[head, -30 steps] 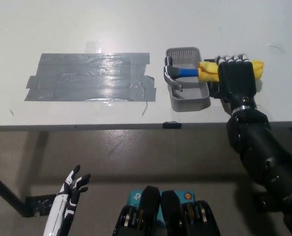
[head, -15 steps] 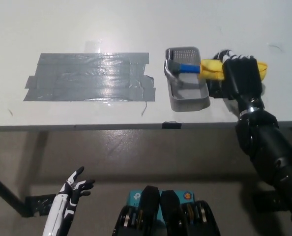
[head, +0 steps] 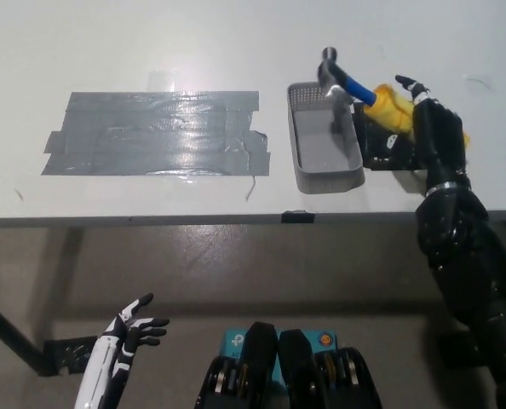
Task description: The robot picks the hammer with right hand and hits the black area on the desk and places it back.
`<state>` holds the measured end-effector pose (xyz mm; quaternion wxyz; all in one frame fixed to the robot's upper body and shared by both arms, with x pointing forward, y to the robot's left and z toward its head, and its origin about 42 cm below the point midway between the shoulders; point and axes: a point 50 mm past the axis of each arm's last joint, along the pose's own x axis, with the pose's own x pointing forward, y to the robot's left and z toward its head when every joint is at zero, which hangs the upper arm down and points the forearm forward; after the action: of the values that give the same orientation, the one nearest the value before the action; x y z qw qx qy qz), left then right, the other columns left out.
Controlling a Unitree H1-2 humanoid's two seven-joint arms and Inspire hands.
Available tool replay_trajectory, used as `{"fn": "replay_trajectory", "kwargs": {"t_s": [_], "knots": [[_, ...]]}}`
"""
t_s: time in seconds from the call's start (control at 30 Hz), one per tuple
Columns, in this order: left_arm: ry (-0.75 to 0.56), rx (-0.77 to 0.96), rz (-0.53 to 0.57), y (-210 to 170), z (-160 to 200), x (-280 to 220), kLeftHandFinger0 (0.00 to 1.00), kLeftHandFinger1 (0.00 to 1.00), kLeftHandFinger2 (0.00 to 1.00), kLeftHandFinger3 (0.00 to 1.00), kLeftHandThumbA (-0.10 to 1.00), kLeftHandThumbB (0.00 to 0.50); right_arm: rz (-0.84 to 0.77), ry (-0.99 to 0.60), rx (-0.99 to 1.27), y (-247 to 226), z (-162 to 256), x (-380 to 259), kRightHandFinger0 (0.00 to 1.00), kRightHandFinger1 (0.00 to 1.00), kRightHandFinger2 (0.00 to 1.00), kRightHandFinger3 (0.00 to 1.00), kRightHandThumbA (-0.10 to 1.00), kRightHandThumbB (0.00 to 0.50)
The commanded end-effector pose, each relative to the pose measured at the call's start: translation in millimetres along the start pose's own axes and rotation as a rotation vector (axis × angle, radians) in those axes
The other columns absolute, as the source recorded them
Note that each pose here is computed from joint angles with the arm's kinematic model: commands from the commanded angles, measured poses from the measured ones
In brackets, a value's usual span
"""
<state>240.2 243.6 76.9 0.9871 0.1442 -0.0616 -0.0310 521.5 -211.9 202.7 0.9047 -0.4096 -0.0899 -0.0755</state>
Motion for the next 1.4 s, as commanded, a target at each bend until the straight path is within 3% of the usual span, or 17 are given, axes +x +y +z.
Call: {"fn": "replay_trajectory", "kwargs": {"t_s": [0.0, 0.07, 0.13, 0.17, 0.27, 0.33, 0.43, 0.47, 0.53, 0.73, 0.8, 0.93, 1.07, 1.17, 1.3, 1.37], "knots": [[-0.088, 0.054, -0.043, 9.0, 13.7, 9.6, 0.62, 0.62, 0.64, 0.85, 0.97, 0.000, 0.229, -0.064, 0.537, -98.8, 83.8, 56.5, 0.04, 0.54, 0.87, 0.87, -0.10, 0.139], [-0.096, 0.062, -0.043, 10.4, 13.8, 11.2, 0.60, 0.60, 0.62, 0.84, 0.97, 0.000, 0.310, -0.026, 0.495, -115.7, 82.1, 60.5, 0.06, 0.60, 0.97, 0.97, -0.10, 0.164], [-0.098, 0.063, -0.043, 9.9, 13.7, 12.2, 0.58, 0.58, 0.61, 0.83, 0.98, 0.000, 0.351, -0.009, 0.475, -132.6, 78.7, 64.3, 0.01, 0.57, 0.94, 1.00, -0.10, 0.154], [-0.099, 0.060, -0.044, 9.4, 13.4, 12.5, 0.57, 0.57, 0.60, 0.82, 0.99, 0.000, 0.339, -0.014, 0.397, -142.2, 77.7, 64.5, 0.04, 0.56, 0.94, 1.00, -0.10, 0.154], [-0.102, 0.057, -0.048, 8.5, 12.3, 13.1, 0.54, 0.55, 0.59, 0.80, 1.00, 0.000, 0.365, -0.035, 0.327, -172.8, 75.9, 61.6, 0.01, 0.49, 0.87, 0.88, -0.10, 0.137], [-0.100, 0.053, -0.050, 8.1, 11.9, 13.2, 0.54, 0.55, 0.59, 0.79, 0.99, 0.000, 0.397, -0.047, 0.312, -184.1, 73.5, 61.6, 0.01, 0.49, 0.87, 0.87, -0.10, 0.134], [-0.100, 0.070, -0.053, 9.5, 12.6, 16.3, 0.54, 0.54, 0.59, 0.77, 1.00, 0.000, 0.473, -0.048, 0.295, -207.7, 70.9, 63.4, 0.21, 0.67, 0.94, 0.94, -0.10, 0.121], [-0.097, 0.073, -0.055, 9.4, 12.6, 16.5, 0.53, 0.54, 0.59, 0.77, 1.00, 0.002, 0.493, -0.041, 0.257, -214.7, 71.8, 64.3, 0.21, 0.67, 0.93, 0.93, -0.10, 0.122], [-0.102, 0.073, -0.057, 9.7, 12.6, 17.0, 0.53, 0.54, 0.59, 0.76, 1.00, 0.000, 0.531, -0.020, 0.210, -223.7, 75.2, 65.8, 0.17, 0.60, 0.87, 1.00, -0.10, 0.108], [-0.105, 0.077, -0.050, 10.9, 12.8, 17.8, 0.50, 0.50, 0.56, 0.73, 1.00, 0.006, 0.606, -0.016, 0.051, -247.9, 86.5, 66.3, 0.12, 0.57, 0.85, 1.00, -0.10, 0.130], [-0.101, 0.074, -0.055, 11.0, 12.6, 17.7, 0.50, 0.50, 0.56, 0.72, 1.00, 0.011, 0.622, -0.016, 0.045, -254.8, 88.5, 65.8, 0.06, 0.54, 0.86, 0.93, -0.10, 0.151], [-0.105, 0.077, -0.054, 10.8, 12.1, 17.7, 0.47, 0.47, 0.53, 0.70, 1.00, 0.016, 0.640, 0.001, 0.035, -264.2, 89.0, 65.4, 0.08, 0.56, 0.90, 0.96, -0.10, 0.126], [-0.105, 0.083, -0.057, 12.2, 12.2, 18.9, 0.46, 0.45, 0.52, 0.70, 1.00, 0.028, 0.677, 0.007, 0.003, -265.8, 92.1, 68.9, 0.00, 0.50, 0.85, 0.91, -0.10, 0.134], [-0.112, 0.093, -0.056, 12.6, 12.3, 19.7, 0.44, 0.43, 0.50, 0.69, 1.00, 0.020, 0.679, 0.026, -0.077, -265.4, 95.8, 69.6, 0.01, 0.55, 0.93, 1.00, -0.10, 0.142], [-0.103, 0.091, -0.060, 12.6, 12.3, 19.3, 0.45, 0.43, 0.50, 0.69, 1.00, 0.033, 0.705, 0.036, -0.081, -263.2, 97.8, 67.4, 0.04, 0.56, 0.98, 1.00, -0.10, 0.115], [-0.105, 0.093, -0.062, 12.5, 13.9, 19.8, 0.45, 0.42, 0.49, 0.68, 1.00, 0.021, 0.732, 0.045, -0.079, -259.5, 97.3, 67.4, 0.00, 0.50, 0.95, 0.78, -0.10, 0.091]]}}
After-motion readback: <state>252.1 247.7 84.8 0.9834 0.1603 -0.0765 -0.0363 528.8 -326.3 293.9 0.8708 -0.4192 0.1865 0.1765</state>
